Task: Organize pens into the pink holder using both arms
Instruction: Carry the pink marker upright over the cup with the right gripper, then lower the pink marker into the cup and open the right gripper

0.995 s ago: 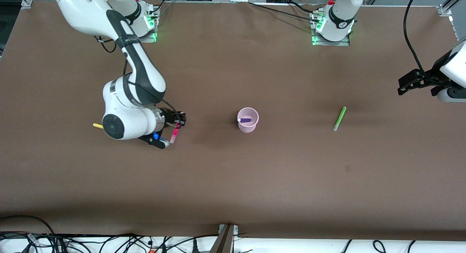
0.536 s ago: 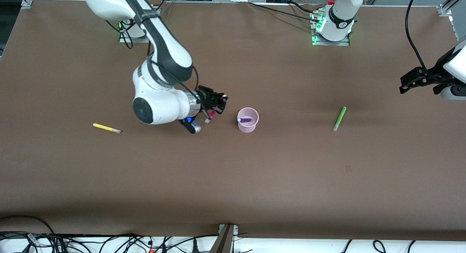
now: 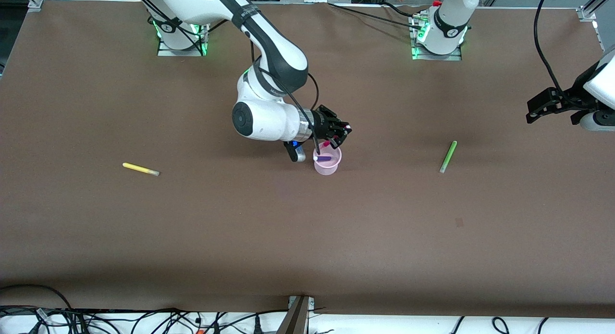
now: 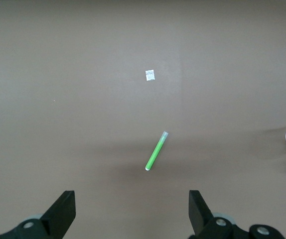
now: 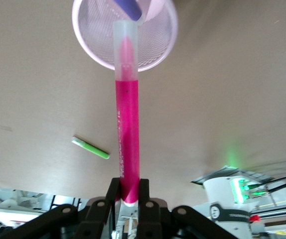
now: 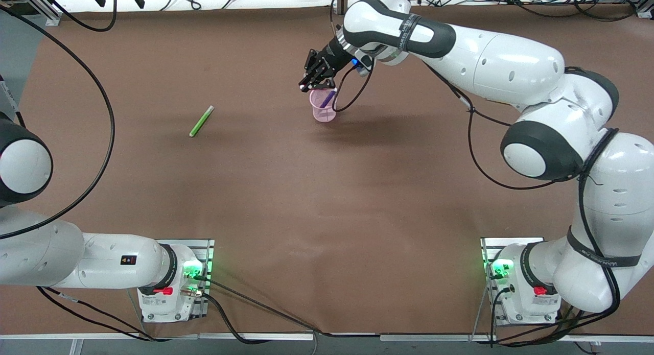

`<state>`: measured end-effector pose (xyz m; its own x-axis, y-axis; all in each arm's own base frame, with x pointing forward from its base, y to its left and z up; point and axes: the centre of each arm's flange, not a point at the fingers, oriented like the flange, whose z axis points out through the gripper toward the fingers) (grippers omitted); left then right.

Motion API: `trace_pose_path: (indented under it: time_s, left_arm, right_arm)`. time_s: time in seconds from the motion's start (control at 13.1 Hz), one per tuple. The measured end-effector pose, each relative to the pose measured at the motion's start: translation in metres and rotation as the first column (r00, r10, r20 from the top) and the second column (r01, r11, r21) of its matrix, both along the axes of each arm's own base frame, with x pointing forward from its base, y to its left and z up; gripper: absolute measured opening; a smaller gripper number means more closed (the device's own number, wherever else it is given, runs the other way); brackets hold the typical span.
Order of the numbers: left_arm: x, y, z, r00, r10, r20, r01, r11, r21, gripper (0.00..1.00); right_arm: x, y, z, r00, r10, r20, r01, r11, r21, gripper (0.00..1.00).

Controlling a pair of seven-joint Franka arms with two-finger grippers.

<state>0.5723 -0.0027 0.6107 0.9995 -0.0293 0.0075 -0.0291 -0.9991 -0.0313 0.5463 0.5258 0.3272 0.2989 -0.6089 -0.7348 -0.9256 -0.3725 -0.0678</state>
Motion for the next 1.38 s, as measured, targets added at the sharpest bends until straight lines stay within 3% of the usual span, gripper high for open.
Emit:
trace_pose_path:
  time_s: [0.46, 1.15, 1.38]
  left_arm:
    - [0.000, -0.002, 0.001, 1.000, -0.002, 0.001, 0.002, 1.000, 0.000, 1.00]
    - [0.000, -0.003, 0.001, 1.000, -0.002, 0.002, 0.002, 1.000, 0.000, 1.00]
    - [0.000, -0.002, 0.001, 1.000, 0.000, 0.002, 0.000, 1.000, 0.000, 1.00]
  right_arm:
    - [0.019, 0.003, -0.012, 0.998, -0.065, -0.023, 0.066, 0.996, 0.051, 0.18]
    - [0.025, 0.012, -0.052, 0.996, -0.084, -0.025, 0.085, 0.995, 0.044, 0.18]
    - [0.029, 0.010, -0.054, 0.996, -0.084, -0.023, 0.086, 0.994, 0.074, 0.18]
